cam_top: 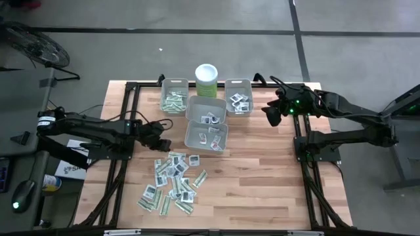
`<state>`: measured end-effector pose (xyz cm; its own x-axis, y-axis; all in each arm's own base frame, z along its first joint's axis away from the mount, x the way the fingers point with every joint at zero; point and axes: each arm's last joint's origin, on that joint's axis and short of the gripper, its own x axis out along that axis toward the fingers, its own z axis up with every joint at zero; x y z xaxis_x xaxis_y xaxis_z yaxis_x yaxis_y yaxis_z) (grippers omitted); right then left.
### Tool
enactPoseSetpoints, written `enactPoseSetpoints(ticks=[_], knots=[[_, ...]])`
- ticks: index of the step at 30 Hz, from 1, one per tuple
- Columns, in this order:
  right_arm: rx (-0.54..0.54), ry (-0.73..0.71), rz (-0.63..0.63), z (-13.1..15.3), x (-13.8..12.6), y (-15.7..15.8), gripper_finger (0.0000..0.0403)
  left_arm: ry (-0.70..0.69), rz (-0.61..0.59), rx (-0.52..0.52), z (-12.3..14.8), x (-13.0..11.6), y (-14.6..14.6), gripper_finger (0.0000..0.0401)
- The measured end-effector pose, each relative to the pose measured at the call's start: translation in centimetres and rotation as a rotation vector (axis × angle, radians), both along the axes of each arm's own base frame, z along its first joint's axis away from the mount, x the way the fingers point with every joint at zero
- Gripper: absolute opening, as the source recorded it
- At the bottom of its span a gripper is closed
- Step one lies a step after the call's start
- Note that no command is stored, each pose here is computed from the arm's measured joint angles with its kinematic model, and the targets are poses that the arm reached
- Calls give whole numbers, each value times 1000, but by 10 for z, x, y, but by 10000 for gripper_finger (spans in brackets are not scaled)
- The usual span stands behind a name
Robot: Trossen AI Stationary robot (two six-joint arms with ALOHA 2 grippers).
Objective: Pick & Place First Aid Supplies
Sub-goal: Put the bandage pack into the left bin
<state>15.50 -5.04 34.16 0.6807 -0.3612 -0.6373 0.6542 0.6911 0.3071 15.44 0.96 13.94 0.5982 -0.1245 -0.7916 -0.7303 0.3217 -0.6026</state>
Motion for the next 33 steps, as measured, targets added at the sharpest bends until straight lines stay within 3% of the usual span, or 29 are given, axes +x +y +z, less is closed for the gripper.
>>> enactPoseSetpoints(ticks=[9, 24, 33], knots=[[33, -21, -57, 0, 0, -1, 199, 17, -1, -52, -14, -8, -2, 205], [4, -17, -118, 0, -1, -2, 199, -15, -9, -89, -21, -8, -10, 197], [10, -19, -117, 0, -1, -2, 199, -21, 53, -91, -24, -1, -22, 197]])
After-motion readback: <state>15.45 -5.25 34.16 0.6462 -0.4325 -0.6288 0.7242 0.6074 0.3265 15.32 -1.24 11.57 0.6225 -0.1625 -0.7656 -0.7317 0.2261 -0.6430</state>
